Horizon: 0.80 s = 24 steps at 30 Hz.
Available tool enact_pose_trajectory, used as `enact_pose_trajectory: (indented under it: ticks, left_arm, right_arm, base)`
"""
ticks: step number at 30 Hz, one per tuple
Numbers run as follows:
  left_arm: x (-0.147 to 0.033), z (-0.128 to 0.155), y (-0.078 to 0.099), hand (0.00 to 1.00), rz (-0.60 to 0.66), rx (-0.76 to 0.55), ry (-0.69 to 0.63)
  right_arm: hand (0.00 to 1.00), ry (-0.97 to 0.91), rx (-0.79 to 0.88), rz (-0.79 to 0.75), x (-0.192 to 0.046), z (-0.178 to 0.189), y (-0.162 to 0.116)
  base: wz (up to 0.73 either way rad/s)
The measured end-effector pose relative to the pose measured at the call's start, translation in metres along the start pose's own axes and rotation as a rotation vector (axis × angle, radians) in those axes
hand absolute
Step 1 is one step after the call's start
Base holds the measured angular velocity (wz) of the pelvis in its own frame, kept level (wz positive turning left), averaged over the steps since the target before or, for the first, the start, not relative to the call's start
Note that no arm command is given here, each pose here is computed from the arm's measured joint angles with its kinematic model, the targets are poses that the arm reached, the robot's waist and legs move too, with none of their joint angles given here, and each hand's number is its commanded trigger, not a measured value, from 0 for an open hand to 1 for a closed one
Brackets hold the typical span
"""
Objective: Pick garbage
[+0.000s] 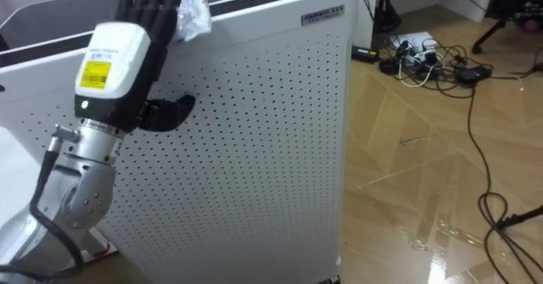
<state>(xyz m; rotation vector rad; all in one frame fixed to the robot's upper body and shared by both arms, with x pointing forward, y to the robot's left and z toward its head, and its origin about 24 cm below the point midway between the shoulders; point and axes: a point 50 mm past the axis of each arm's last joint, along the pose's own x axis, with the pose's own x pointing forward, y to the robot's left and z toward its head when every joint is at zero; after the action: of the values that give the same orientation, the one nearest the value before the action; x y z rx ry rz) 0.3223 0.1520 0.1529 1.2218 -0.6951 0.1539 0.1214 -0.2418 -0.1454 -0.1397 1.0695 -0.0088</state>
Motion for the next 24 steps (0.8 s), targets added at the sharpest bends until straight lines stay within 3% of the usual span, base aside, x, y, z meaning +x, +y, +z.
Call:
enact_pose_trajectory:
  ticks: [2, 4, 5, 6, 24]
  left_arm:
    - [0.0, -0.002, 0.0, 0.01, -0.012, 0.007, 0.004]
    - [0.0, -0.005, 0.0, 0.21, -0.023, 0.017, 0.011]
    - [0.0, -0.006, 0.0, 0.55, -0.03, 0.022, 0.016]
    - [0.0, -0.006, 0.0, 1.0, -0.034, 0.024, 0.018]
    - [0.019, -0.019, 0.014, 1.0, 0.011, -0.005, 0.099]
  right_arm:
    - [1.0, -0.001, 0.005, -0.005, 0.0, 0.0, -0.001]
    - [1.0, -0.001, 0.007, -0.008, 0.0, 0.0, -0.002]
    - [1.0, 0.001, 0.006, -0.01, 0.0, 0.0, -0.002]
    - [1.0, 0.001, 0.008, -0.011, 0.0, 0.0, -0.003]
    - [1.0, 0.008, 0.02, -0.048, -0.004, 0.002, -0.019]
  base:
    - [-0.09]
    - [-0.05]
    - [0.0]
    - [0.0]
    - [0.0]
